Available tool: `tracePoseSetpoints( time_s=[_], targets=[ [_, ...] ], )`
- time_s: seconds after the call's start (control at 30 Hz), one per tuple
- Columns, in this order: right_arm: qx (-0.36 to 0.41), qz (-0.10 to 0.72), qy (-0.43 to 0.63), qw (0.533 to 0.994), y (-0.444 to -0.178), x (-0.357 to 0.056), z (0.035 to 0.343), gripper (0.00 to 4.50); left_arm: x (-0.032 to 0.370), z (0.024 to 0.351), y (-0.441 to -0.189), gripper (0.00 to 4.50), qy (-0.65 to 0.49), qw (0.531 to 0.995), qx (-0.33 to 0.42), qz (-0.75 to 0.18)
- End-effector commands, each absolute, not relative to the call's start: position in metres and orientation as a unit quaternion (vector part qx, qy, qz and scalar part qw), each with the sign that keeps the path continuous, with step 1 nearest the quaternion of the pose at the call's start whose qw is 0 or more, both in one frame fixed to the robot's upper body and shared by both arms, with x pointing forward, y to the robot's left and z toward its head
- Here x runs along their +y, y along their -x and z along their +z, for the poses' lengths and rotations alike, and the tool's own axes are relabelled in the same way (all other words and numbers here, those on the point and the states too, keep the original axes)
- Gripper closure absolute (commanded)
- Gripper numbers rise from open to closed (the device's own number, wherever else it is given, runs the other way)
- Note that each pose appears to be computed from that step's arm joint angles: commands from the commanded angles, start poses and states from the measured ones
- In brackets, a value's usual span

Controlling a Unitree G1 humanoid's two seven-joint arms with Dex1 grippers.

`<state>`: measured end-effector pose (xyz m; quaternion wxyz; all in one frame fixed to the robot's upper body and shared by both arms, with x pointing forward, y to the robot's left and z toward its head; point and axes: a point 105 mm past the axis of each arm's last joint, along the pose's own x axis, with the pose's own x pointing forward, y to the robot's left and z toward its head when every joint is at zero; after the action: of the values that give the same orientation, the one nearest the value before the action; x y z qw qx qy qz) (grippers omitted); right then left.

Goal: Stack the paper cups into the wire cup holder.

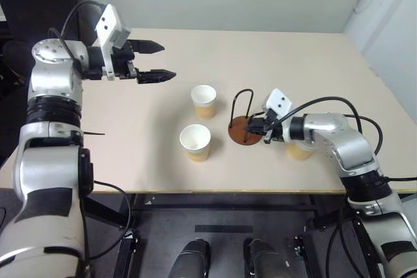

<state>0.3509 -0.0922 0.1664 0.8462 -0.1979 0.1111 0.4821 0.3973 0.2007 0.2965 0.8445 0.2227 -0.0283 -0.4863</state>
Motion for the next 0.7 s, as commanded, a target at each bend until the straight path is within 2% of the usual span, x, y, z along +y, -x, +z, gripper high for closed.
tracePoseSetpoints(
  time_s=[0.03, 0.1, 0.23, 0.4, 0.7],
  targets=[
    [0.094, 0.474, 0.209, 0.850, -0.352, -0.093, 0.177, 2.38, 0.201, 0.318, -0.392, 0.00, -0.241, 0.840, -0.060, -0.482],
    [0.096, 0.474, 0.207, 0.850, -0.351, -0.094, 0.177, 1.68, 0.200, 0.318, -0.392, 0.00, -0.241, 0.839, -0.060, -0.484],
    [0.098, 0.476, 0.201, 0.851, -0.349, -0.094, 0.179, 1.68, 0.199, 0.316, -0.391, 0.00, -0.240, 0.836, -0.055, -0.490],
    [0.114, 0.489, 0.206, 0.840, -0.331, -0.106, 0.181, 1.68, 0.193, 0.308, -0.383, 0.00, -0.235, 0.809, -0.023, -0.538],
    [0.124, 0.502, 0.214, 0.829, -0.306, -0.116, 0.191, 1.68, 0.185, 0.308, -0.387, 0.00, -0.261, 0.796, -0.011, -0.545]
  ],
)
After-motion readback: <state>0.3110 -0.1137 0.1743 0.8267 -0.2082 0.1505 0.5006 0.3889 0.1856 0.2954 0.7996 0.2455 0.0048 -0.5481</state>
